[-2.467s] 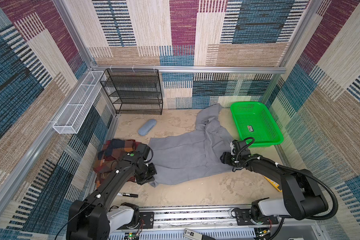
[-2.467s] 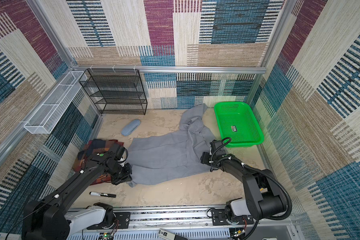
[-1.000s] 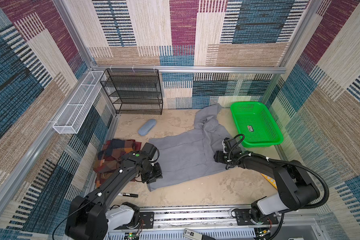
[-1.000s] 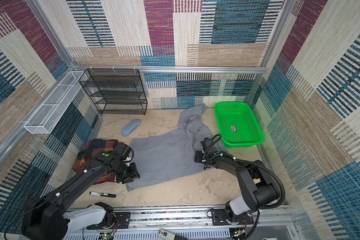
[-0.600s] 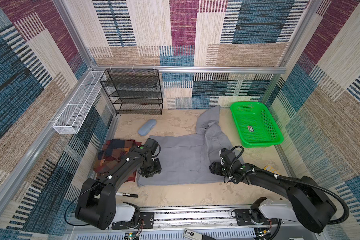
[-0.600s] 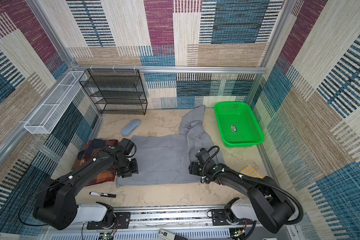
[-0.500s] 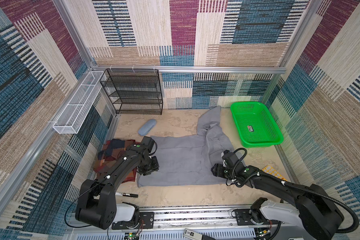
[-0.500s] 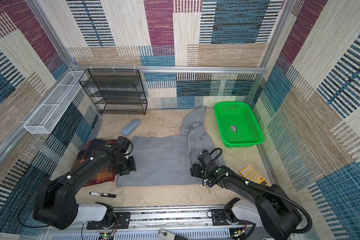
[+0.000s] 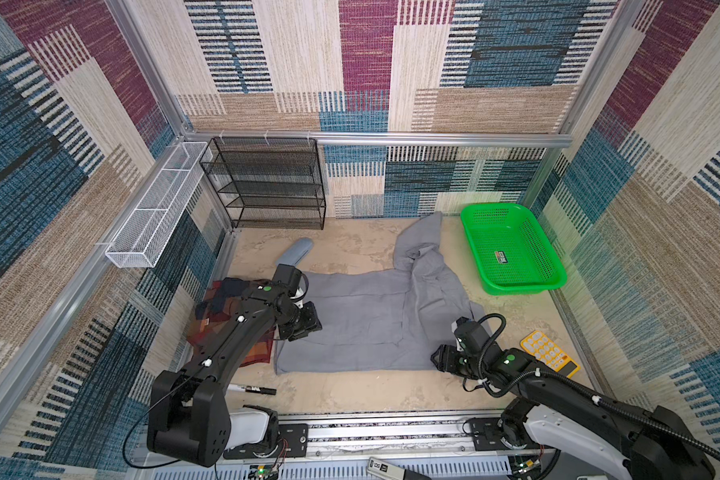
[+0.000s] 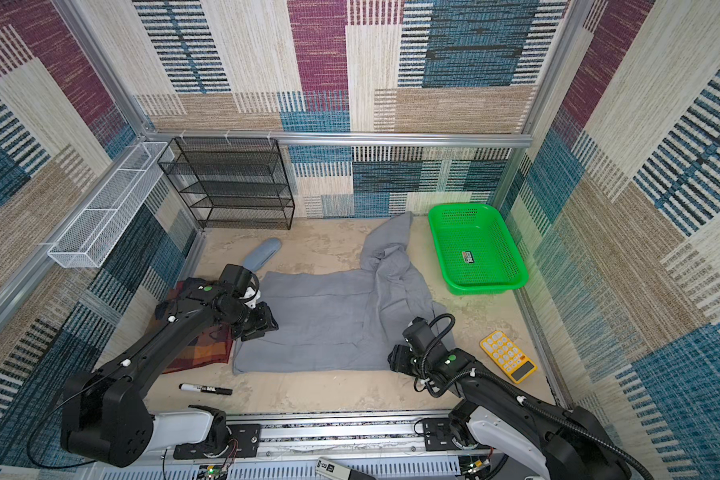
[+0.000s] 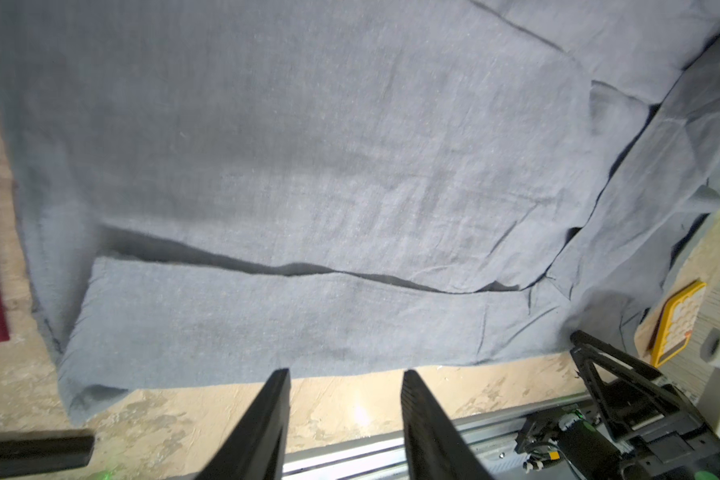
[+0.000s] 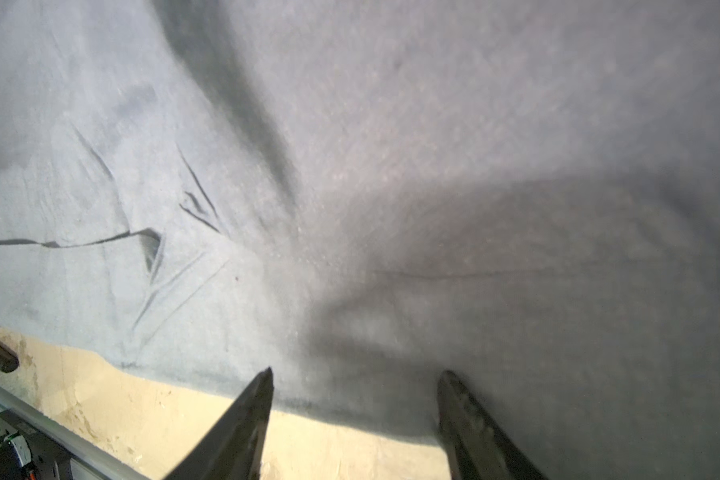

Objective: Fold and stack the long sleeve shirts

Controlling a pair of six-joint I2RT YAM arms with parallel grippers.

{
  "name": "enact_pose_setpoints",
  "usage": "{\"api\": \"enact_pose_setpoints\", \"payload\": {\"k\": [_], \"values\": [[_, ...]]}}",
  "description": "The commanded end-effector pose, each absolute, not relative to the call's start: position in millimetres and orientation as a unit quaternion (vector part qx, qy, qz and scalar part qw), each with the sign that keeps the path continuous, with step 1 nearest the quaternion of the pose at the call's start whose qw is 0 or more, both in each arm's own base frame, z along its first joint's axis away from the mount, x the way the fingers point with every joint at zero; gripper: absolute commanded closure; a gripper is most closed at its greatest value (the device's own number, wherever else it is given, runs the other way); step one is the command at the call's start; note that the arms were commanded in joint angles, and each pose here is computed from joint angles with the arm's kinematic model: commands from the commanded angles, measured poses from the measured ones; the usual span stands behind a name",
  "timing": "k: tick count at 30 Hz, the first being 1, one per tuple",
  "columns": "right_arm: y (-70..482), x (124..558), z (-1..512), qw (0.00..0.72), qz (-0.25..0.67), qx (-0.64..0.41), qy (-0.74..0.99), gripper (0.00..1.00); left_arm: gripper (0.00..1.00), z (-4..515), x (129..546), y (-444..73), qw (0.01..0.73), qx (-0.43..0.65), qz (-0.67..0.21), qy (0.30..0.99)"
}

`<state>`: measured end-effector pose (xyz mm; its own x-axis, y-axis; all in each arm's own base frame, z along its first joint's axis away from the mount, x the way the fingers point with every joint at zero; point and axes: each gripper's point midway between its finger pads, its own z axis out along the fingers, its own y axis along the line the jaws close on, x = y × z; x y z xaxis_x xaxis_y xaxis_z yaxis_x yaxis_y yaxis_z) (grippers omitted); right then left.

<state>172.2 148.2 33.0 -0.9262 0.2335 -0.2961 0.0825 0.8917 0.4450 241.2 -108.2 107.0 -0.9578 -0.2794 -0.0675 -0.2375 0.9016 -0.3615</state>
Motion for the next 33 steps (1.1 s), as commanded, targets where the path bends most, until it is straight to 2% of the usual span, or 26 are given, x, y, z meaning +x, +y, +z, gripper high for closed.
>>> {"api": "enact_pose_setpoints", "payload": {"k": [1,6,11,14,15,19,21,24,26,28,29,33], "values": [[144,158,26,0.146,0.213,0.094,0.962,0.35,0.53,103,235,-114,0.058,-0.139,-0.201,0.968],[148,158,37,0.142,0.221,0.095,0.96,0.36,0.53,101,229,-115,0.058,-0.138,-0.208,0.966],[149,199,101,0.246,0.211,0.086,0.942,0.34,0.53,118,239,-117,0.084,-0.122,-0.214,0.966],[162,230,124,0.27,0.183,0.05,0.944,0.33,0.53,132,252,-115,0.105,-0.106,-0.202,0.968],[171,243,130,0.278,0.175,0.031,0.944,0.33,0.52,135,257,-113,0.113,-0.101,-0.194,0.969],[183,315,164,0.335,0.137,0.007,0.932,0.32,0.35,145,271,-108,0.127,-0.082,-0.17,0.974],[178,358,176,0.353,0.119,0.018,0.928,0.32,0.29,149,277,-106,0.135,-0.071,-0.16,0.975],[174,419,181,0.365,0.108,0.04,0.924,0.33,0.28,156,284,-103,0.149,-0.056,-0.148,0.976],[165,452,172,0.369,0.062,0.052,0.926,0.33,0.28,160,287,-100,0.158,-0.05,-0.138,0.977],[161,477,155,0.359,0.024,0.055,0.931,0.33,0.27,161,288,-96,0.163,-0.044,-0.128,0.977],[159,487,146,0.353,0.011,0.06,0.934,0.34,0.24,160,288,-93,0.167,-0.044,-0.118,0.978],[159,519,132,0.346,0.027,0.077,0.935,0.35,0.23,152,289,-90,0.173,-0.04,-0.108,0.978]]}}
